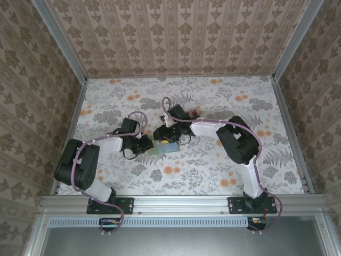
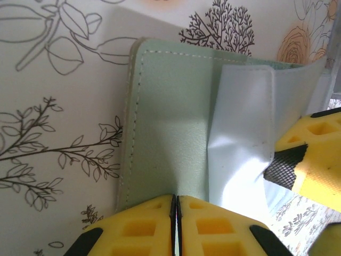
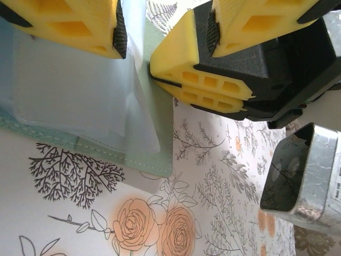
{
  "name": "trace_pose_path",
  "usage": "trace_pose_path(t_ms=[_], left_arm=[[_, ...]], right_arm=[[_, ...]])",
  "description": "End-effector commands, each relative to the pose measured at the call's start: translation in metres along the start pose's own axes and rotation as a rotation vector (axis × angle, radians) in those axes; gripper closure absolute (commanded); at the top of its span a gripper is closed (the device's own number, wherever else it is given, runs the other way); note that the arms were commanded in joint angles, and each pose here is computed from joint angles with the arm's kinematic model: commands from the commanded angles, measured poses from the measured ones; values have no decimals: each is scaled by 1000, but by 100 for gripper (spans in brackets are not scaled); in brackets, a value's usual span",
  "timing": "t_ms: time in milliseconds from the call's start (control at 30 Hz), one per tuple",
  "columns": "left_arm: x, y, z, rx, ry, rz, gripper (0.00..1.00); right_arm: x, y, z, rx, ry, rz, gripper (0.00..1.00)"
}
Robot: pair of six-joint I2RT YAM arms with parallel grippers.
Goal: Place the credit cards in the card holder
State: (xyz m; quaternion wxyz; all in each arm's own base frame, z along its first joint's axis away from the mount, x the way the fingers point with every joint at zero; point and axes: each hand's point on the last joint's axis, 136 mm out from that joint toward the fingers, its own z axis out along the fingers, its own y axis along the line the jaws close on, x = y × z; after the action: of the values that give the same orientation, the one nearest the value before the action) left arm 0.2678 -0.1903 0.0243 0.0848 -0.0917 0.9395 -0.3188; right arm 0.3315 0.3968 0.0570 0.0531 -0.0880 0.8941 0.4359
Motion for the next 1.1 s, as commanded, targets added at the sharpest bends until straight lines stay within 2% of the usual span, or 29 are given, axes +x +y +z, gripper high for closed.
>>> trace_pose_path(t_ms=[0,267,667,1067], left_arm=[[0,-2,-12,-6,-39,-7,87],[-13,-5,-47,-1,-197,-21,86],[-13,23,-81,-23,-342,-124,85],[-1,32,-84,-8,-316,-144,82]], right_arm=[[2,8,2,-63,21,16,54],[0,17,2,-84,30,16,53],[6,21,20,-8,58,-21,52],[3,12,35,67,71,-39,50]])
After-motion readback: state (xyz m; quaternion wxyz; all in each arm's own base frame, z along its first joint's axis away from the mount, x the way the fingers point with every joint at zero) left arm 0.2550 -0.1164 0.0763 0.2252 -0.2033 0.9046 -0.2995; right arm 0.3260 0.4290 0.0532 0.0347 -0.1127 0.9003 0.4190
